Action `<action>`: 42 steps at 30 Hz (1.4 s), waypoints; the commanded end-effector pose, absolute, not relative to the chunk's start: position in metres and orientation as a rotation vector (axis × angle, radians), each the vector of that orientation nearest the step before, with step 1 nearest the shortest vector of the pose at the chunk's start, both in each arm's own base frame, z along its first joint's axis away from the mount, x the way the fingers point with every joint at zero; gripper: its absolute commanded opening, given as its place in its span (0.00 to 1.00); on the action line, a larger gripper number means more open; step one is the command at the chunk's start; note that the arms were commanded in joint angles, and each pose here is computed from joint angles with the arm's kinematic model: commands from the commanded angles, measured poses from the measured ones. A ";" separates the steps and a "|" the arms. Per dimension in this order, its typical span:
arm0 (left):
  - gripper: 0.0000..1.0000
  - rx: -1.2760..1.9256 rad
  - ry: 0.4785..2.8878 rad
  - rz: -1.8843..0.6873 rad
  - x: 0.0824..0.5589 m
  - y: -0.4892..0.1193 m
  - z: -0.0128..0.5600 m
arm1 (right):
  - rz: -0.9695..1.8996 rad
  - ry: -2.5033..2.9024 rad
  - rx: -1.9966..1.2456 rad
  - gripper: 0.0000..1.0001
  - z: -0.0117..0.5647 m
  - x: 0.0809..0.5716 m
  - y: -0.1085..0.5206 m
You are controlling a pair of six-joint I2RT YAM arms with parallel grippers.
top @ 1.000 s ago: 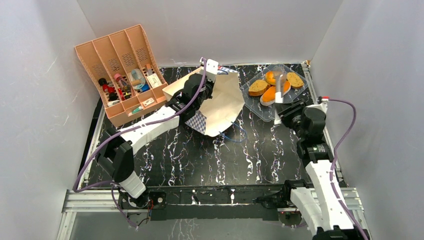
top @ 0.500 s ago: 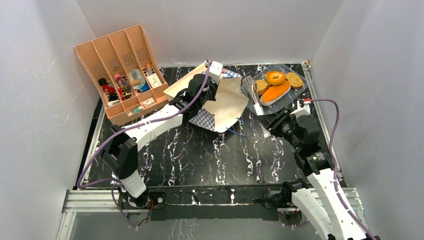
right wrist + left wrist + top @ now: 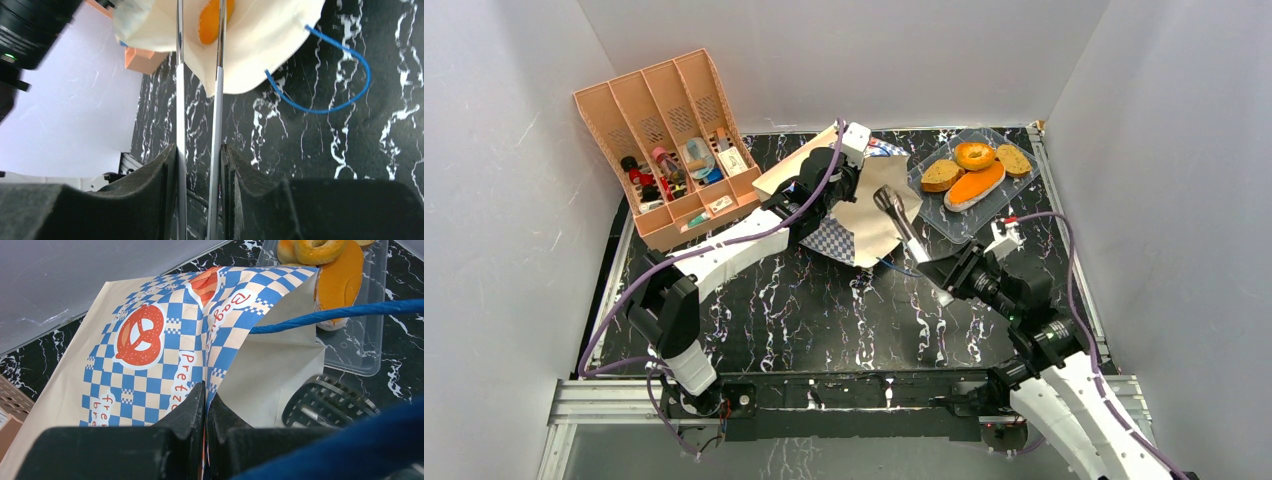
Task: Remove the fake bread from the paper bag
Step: Take out the fake bread from the paper bag.
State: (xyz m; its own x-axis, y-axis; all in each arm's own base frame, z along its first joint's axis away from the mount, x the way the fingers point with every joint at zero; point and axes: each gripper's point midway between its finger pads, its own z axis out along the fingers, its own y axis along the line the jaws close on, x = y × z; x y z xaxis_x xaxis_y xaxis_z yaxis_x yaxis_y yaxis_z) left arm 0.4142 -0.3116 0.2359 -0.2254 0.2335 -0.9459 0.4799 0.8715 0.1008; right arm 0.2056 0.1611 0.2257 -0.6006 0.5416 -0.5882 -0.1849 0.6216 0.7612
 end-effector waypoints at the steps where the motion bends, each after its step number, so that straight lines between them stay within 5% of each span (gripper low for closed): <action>1: 0.00 0.543 1.737 -0.349 0.405 -0.322 0.271 | 1.137 1.954 0.242 0.23 0.219 0.200 0.178; 13: 0.00 0.582 1.685 -0.472 0.357 -0.305 0.293 | 1.066 2.064 0.175 0.20 0.173 0.184 0.288; 42: 0.00 0.639 1.699 -0.511 0.316 -0.293 0.278 | 1.216 2.078 0.457 0.26 0.166 0.204 0.333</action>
